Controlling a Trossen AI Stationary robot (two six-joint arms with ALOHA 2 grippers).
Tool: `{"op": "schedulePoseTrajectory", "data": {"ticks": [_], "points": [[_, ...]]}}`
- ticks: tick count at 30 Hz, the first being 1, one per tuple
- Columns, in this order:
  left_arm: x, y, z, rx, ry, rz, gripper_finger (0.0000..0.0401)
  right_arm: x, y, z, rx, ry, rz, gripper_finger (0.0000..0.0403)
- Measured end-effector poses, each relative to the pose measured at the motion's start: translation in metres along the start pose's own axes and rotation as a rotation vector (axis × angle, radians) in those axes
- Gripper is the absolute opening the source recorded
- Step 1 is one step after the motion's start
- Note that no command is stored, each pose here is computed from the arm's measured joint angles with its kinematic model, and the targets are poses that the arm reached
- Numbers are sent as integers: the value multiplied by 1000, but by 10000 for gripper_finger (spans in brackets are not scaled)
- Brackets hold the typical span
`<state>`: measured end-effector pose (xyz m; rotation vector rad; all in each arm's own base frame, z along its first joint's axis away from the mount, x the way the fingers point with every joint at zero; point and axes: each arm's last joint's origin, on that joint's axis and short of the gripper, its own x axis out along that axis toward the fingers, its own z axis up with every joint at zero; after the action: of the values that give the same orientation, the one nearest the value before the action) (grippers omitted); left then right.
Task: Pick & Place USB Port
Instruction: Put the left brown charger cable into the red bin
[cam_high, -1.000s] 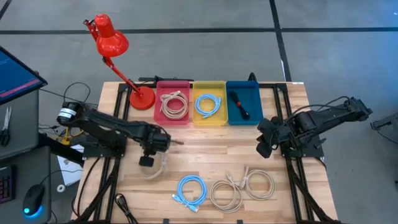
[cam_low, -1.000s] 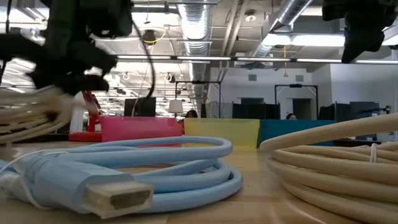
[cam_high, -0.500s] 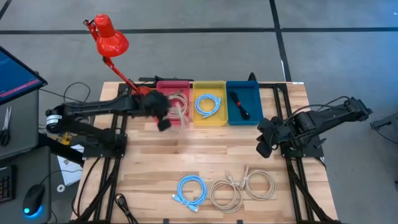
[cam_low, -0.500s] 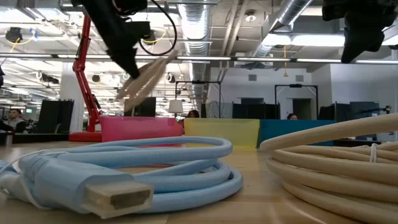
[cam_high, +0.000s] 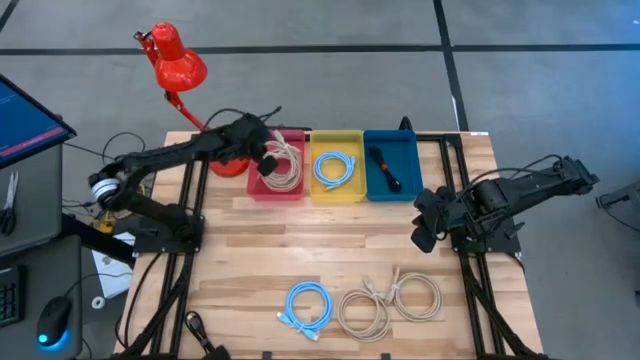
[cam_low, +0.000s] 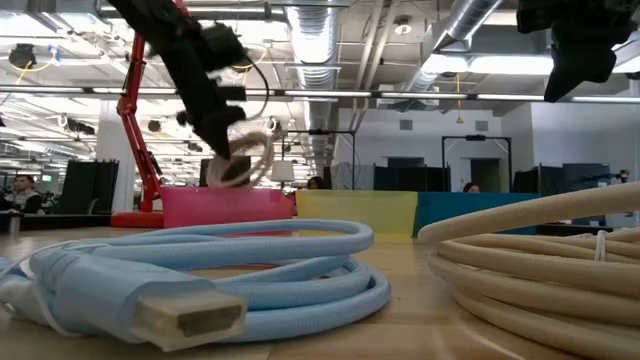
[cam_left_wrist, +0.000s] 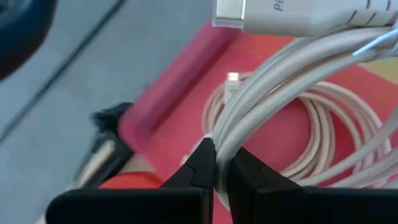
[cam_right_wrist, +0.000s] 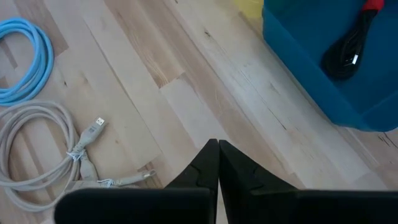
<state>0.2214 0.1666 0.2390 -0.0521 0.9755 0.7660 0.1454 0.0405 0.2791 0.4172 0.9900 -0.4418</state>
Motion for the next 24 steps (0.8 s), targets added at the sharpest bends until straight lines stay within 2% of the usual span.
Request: {"op": "schedulePoseTrajectory", "data": {"ticks": [5,10,15,19,24], "points": [[41,-9,-6,12,102,-43,15,0,0,0,0,0,0,1],[63,-16,-11,0,165,-52,17,0,0,0,0,1,0,1],[65,-16,-7,-6,119,-40,64,0,0,0,0,0,0,1],[59,-11,-1,-21,59,18,100,0,0,0,0,1,0,1],[44,-5,4,2,8,41,124,0,0,0,-1,1,1,1]]}}
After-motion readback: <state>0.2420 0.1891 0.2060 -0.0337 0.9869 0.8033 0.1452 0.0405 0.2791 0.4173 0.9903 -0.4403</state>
